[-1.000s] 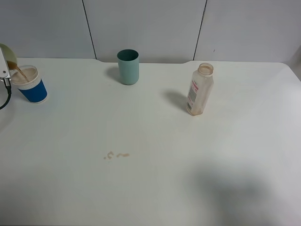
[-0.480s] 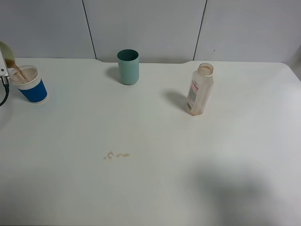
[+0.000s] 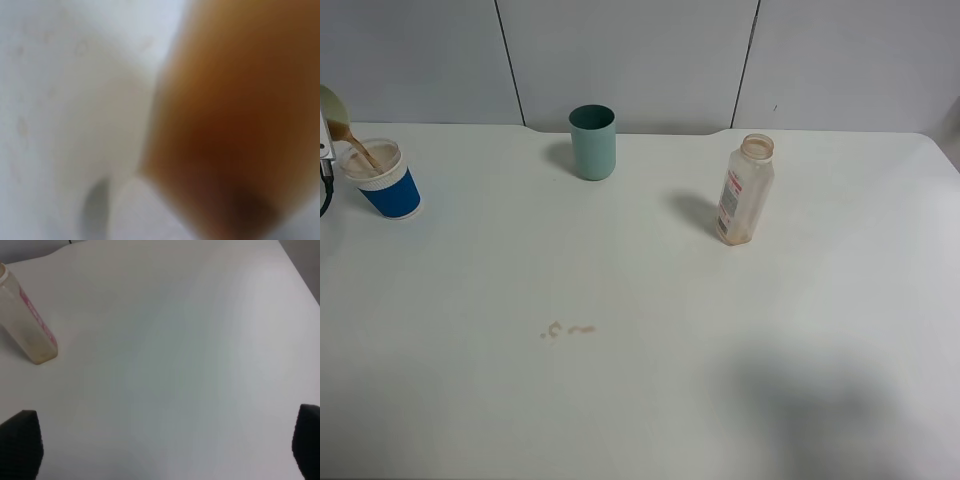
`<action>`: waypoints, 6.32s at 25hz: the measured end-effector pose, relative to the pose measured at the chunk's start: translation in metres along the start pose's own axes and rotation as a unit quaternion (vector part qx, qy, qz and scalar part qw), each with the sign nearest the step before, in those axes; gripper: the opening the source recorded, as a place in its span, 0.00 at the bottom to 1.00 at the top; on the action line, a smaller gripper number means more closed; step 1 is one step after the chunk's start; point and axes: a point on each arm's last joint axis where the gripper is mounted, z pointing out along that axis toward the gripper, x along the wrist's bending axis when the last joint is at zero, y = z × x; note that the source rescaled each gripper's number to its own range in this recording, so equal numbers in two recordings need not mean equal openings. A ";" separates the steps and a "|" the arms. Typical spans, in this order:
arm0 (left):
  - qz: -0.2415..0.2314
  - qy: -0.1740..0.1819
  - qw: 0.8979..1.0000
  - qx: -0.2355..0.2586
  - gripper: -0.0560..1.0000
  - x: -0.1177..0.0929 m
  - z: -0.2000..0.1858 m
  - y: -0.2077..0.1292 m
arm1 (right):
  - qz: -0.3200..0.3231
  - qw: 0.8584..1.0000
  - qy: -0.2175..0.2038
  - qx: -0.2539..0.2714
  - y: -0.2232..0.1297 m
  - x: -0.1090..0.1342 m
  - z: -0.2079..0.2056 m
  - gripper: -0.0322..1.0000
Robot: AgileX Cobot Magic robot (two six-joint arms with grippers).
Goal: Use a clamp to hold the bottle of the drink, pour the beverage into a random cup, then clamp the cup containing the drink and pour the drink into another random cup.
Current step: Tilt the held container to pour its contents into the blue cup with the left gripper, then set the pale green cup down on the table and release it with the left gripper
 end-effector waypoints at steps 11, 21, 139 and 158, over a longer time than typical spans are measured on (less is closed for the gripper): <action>0.021 0.000 1.000 0.008 0.06 0.001 0.000 -0.001 | 0.000 1.000 0.000 0.000 0.000 0.000 0.000 1.00; 0.026 0.000 1.000 0.010 0.06 0.001 0.000 -0.002 | 0.000 1.000 0.000 0.000 0.000 0.000 0.000 1.00; -0.546 0.072 0.829 -0.099 0.06 -0.020 -0.123 -0.024 | 0.000 1.000 0.000 0.000 0.000 0.000 0.000 1.00; -0.649 0.061 0.732 -0.198 0.06 -0.106 -0.135 -0.007 | 0.000 1.000 0.000 0.000 0.000 0.000 0.000 1.00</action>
